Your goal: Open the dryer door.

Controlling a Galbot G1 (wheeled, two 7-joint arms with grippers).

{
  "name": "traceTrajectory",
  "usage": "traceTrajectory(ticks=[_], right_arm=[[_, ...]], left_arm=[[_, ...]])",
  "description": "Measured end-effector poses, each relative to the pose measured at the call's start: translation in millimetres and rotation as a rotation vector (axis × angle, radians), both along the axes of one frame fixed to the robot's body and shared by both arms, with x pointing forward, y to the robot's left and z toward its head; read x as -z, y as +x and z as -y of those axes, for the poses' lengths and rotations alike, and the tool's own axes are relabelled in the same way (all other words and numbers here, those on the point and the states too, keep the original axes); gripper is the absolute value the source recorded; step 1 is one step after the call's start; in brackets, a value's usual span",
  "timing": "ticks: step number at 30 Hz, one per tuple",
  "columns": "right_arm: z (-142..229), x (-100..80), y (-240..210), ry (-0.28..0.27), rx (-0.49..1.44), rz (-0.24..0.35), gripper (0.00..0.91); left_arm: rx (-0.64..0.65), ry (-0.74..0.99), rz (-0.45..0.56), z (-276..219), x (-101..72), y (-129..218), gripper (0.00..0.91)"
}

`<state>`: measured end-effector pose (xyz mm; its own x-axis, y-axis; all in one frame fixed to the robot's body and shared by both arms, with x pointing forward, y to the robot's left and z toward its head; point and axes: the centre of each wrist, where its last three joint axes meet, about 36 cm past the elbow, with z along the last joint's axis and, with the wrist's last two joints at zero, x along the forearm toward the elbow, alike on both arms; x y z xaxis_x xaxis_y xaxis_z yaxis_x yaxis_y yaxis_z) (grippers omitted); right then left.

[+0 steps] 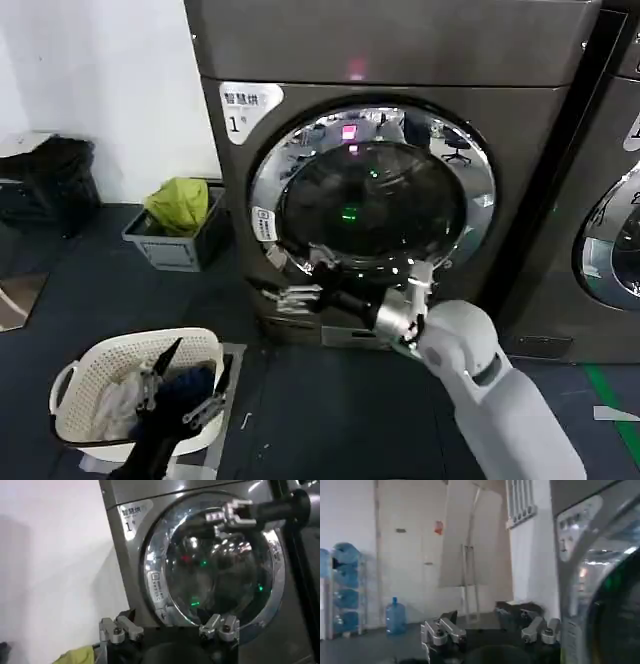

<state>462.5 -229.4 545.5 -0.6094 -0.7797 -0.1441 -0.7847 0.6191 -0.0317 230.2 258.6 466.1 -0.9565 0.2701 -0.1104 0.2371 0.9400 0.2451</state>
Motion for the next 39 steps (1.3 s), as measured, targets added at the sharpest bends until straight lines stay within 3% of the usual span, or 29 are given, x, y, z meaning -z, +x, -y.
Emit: traceTrajectory(ticks=[10, 19, 39], right_arm=[[-2.7, 20.7, 18.4, 0.044, 0.122, 0.005, 0.907], [-6.7, 31.8, 35.1, 0.023, 0.125, -0.024, 0.907], [-15.0, 40.8, 82.4, 0.001, 0.044, -0.011, 0.907]], left_arm=[[0.004, -0.003, 0.004, 1.6, -2.1, -0.4, 0.907], [0.002, -0.002, 0.009, 1.7, -4.4, -2.4, 0.907], [-0.001, -0.001, 0.006, 0.4, -1.5, -2.1, 0.907]])
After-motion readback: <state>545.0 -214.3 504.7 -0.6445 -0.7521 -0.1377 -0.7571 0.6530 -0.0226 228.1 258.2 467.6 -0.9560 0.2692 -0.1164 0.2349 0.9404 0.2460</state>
